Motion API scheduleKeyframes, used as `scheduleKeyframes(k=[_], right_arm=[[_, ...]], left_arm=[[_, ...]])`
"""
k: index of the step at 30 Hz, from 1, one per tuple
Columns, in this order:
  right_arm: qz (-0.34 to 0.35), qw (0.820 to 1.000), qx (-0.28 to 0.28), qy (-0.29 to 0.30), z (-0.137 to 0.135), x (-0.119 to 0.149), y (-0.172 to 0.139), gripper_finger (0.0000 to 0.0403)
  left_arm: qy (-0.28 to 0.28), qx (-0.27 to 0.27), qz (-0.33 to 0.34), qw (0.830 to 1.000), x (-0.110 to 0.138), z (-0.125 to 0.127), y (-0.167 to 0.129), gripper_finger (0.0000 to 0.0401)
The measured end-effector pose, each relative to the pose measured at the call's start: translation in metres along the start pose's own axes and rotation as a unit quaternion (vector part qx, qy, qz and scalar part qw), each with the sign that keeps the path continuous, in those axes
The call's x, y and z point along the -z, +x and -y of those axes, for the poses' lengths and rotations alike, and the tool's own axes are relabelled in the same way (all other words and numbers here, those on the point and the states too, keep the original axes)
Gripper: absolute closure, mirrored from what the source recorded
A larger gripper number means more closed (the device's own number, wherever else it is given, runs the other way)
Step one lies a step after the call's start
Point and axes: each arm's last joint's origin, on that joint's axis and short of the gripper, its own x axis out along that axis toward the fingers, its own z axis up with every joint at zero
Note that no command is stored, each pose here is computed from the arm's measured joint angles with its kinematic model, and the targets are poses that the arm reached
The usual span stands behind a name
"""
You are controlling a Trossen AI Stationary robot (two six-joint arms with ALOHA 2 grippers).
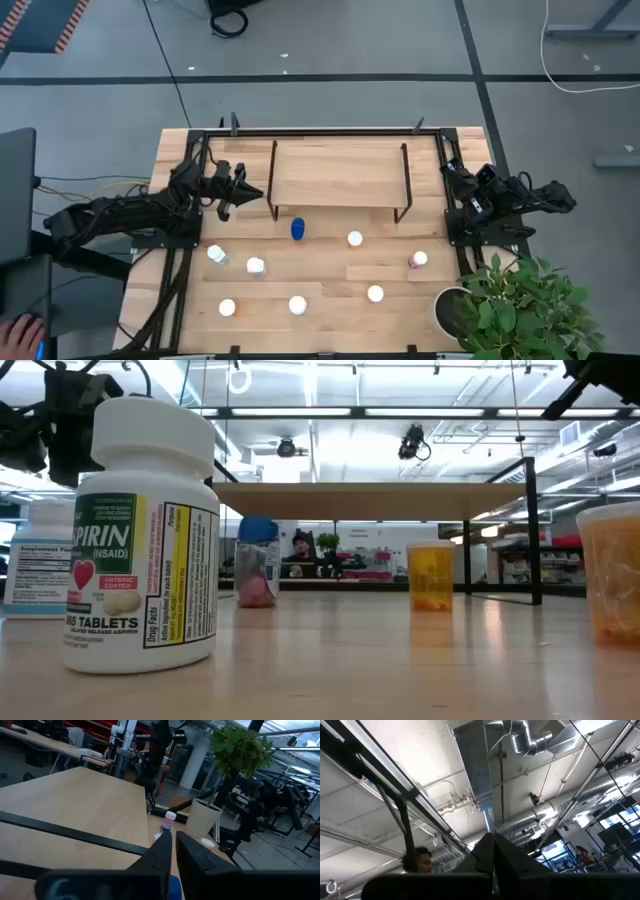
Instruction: Pick and place medicine bottles onto shelf by color
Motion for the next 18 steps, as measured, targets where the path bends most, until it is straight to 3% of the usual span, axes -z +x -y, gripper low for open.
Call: scheduleKeyframes(k=[18], right_arm=[[0.000,1.000,0.000,0.000,0.0000,0.0000,0.0000,0.0390]], left_arm=[[0.000,0.000,0.000,1.000,0.0000,0.0000,0.0000,0.0371]])
